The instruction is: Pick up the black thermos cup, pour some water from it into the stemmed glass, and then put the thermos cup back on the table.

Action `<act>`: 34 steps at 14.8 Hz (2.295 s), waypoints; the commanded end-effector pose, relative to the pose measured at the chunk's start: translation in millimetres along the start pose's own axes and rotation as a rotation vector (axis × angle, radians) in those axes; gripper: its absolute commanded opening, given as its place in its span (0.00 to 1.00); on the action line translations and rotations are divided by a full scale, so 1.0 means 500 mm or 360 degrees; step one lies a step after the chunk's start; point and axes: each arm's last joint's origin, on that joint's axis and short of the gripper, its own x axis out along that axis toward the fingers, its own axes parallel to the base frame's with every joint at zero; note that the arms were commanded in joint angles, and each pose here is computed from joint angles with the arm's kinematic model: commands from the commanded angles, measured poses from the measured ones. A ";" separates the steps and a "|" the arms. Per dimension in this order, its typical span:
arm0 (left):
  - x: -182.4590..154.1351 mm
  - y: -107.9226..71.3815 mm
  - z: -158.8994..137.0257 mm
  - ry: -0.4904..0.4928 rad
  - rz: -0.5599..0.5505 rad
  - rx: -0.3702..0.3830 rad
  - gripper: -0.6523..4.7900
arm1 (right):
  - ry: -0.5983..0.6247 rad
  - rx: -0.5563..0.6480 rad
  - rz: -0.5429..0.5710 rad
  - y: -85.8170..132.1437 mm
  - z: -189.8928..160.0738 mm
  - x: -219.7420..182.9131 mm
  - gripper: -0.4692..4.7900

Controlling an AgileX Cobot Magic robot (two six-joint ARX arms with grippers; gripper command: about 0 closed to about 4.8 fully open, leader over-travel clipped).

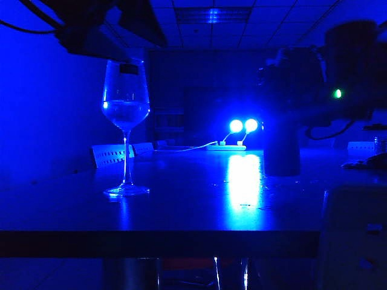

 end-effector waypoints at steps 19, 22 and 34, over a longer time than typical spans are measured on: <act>0.020 -0.030 -0.003 -0.0007 -0.0096 0.0032 1.00 | -0.0037 -0.0045 0.0078 -0.002 -0.066 0.046 0.35; 0.020 -0.030 -0.003 -0.0008 -0.0096 0.0032 1.00 | -0.0044 -0.0038 0.0078 -0.002 -0.065 0.046 0.36; 0.007 -0.032 0.005 -0.0034 -0.0095 0.0035 1.00 | -0.0025 -0.0032 0.0102 0.000 -0.044 -0.009 1.00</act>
